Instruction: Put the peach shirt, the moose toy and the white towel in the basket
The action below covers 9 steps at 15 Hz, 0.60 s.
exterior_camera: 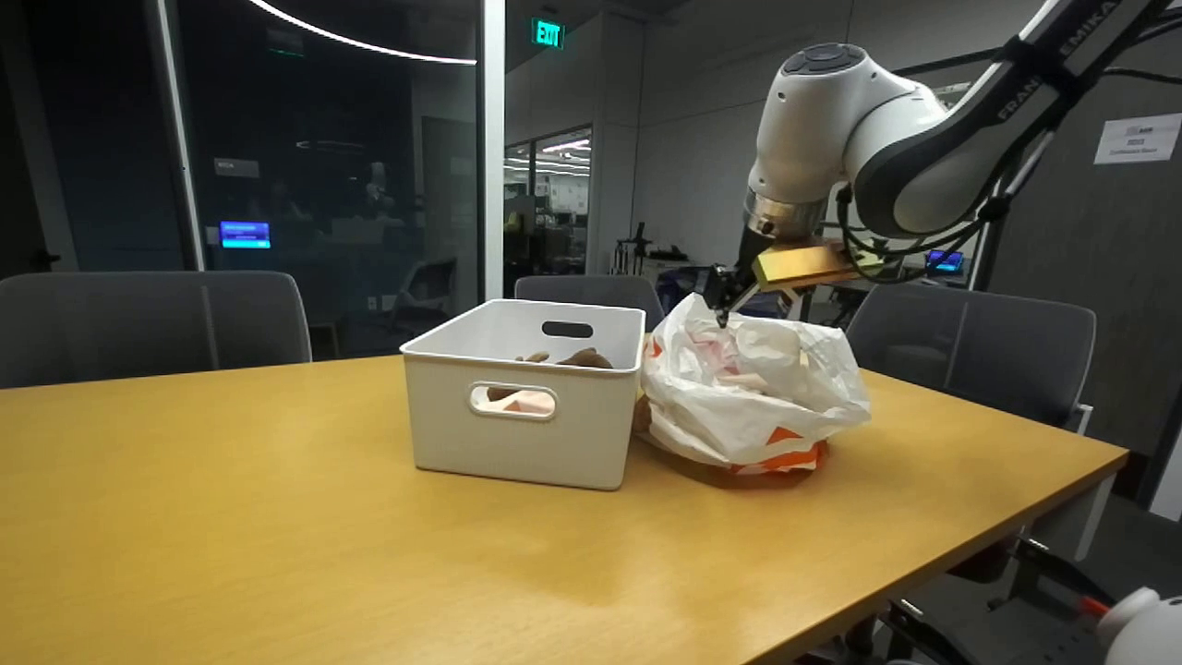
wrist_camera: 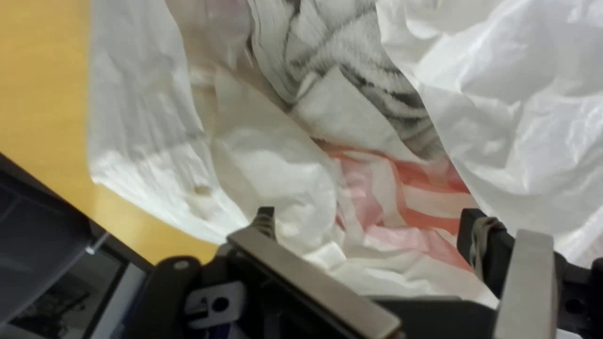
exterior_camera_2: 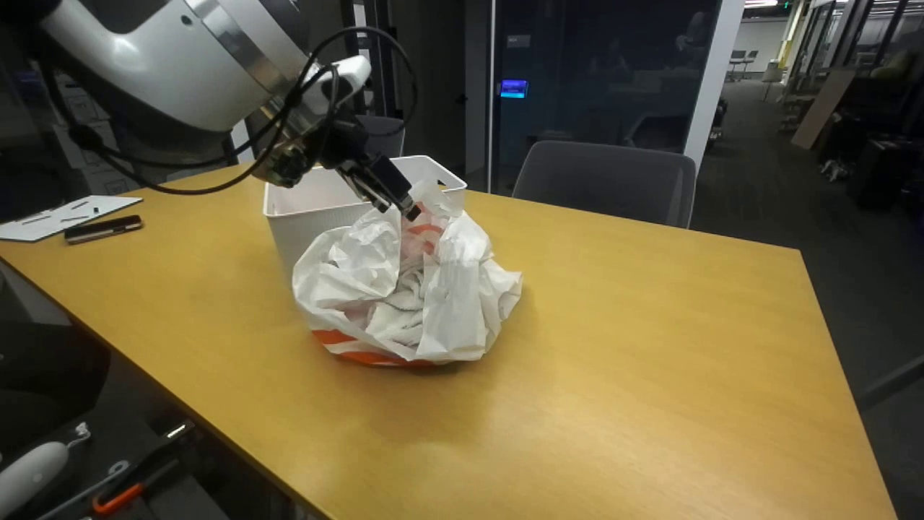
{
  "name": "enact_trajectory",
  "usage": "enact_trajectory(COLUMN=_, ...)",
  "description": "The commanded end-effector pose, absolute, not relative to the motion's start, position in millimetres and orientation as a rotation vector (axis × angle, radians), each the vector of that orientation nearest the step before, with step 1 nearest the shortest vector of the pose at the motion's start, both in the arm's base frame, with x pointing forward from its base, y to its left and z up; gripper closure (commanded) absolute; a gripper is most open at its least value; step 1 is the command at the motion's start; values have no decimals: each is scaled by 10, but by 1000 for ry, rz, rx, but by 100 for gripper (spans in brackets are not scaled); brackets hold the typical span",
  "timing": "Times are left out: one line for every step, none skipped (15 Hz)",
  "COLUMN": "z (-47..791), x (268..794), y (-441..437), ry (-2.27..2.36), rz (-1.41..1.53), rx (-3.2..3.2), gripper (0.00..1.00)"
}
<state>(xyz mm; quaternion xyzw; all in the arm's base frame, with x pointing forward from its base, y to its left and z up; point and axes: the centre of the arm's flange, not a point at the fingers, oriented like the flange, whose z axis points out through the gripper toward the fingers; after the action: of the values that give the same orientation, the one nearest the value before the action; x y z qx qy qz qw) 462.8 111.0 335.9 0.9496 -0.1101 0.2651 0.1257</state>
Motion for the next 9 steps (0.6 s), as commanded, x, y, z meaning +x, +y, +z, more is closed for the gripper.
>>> enact_trajectory(z=3425, x=4337, y=873, ry=-538, rz=595, rx=2878, gripper=0)
enact_trajectory(z=3321, x=4312, y=841, ry=-603, rz=538, rx=2913, gripper=0)
enact_trajectory(z=3224, x=4311, y=822, ry=-684, rz=498, rx=2934, gripper=0)
enact_trajectory(z=3145, x=4315, y=802, ry=-762, rz=461, rx=2960, gripper=0)
enact_trajectory(z=3088, x=4326, y=781, ry=-854, rz=437, rx=2971, gripper=0)
enact_trajectory(z=3042, x=4362, y=764, ry=-945, rz=437, rx=2979, gripper=0)
enact_trajectory(z=3024, x=4412, y=755, ry=-1034, rz=462, rx=2979, gripper=0)
enact_trajectory(z=3027, x=4452, y=753, ry=-1099, rz=480, rx=2989, gripper=0)
enact_trajectory(z=3034, x=4506, y=749, ry=-1152, rz=519, rx=2988, gripper=0)
